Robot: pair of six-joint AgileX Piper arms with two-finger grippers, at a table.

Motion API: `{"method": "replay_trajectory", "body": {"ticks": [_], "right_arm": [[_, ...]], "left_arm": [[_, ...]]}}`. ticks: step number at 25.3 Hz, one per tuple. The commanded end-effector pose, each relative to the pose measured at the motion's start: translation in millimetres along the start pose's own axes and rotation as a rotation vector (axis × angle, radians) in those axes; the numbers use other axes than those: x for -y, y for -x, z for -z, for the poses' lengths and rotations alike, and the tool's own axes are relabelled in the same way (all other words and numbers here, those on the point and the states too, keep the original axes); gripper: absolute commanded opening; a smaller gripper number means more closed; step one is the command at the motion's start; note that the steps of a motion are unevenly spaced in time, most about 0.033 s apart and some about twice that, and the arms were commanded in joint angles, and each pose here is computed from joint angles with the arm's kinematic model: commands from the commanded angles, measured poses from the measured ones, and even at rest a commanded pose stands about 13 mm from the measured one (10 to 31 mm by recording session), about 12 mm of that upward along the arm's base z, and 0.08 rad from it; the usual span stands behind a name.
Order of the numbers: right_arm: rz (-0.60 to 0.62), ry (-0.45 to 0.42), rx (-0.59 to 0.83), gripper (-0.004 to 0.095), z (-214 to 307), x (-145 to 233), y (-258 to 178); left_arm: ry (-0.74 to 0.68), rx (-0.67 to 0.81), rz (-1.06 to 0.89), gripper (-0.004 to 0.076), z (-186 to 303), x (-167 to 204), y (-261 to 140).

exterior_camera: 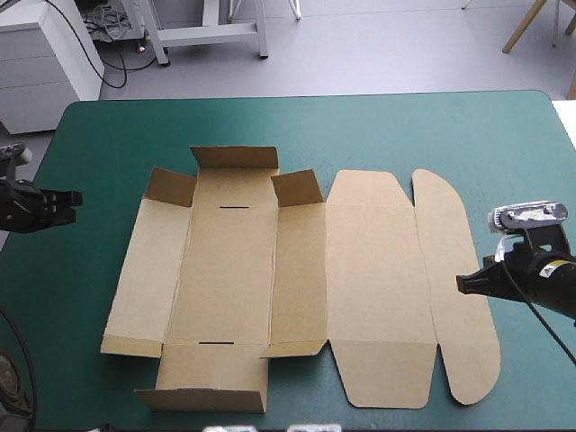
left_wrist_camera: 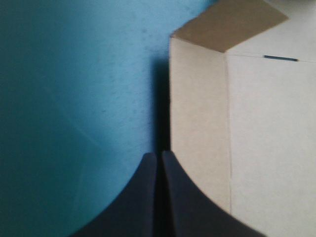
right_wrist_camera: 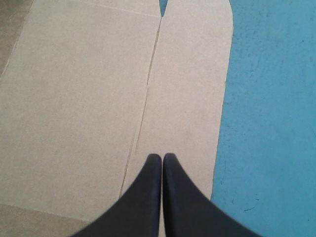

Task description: Fold the box

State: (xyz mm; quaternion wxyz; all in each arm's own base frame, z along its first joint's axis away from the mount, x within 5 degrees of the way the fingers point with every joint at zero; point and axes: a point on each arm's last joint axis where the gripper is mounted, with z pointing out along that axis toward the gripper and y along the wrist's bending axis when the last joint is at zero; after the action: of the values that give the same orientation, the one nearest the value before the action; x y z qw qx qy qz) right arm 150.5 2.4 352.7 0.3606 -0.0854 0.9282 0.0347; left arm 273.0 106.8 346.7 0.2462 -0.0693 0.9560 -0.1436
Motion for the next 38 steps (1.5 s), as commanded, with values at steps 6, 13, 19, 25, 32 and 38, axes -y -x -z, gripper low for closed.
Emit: {"method": "replay_trajectory", "body": {"ticks": [6, 13, 19, 25, 32, 38], "right_arm": [[0.008, -0.019, 0.088, -0.0014, 8, 1, 9], [0.016, -0.022, 0.087, -0.0014, 8, 1, 9], [0.016, -0.023, 0.089, -0.0014, 8, 1, 9], [0.016, -0.023, 0.089, -0.0014, 8, 1, 9], [0.017, -0.023, 0.089, -0.0014, 8, 1, 9], [0.017, -0.023, 0.087, -0.0014, 8, 1, 9]], "left_arm": [[0.093, 0.125, 0.285, 0.0011, 32, -25, -1], [0.072, 0.105, 0.286, 0.0043, 31, -24, -3], [0.053, 0.083, 0.276, 0.0326, 23, -25, -8], [0.028, 0.024, 0.268, 0.0691, 9, -27, -19], [-0.099, -0.134, 0.252, 0.0732, -20, -24, -50], [-0.181, -0.207, 0.239, 0.0732, -47, -22, -76]]}}
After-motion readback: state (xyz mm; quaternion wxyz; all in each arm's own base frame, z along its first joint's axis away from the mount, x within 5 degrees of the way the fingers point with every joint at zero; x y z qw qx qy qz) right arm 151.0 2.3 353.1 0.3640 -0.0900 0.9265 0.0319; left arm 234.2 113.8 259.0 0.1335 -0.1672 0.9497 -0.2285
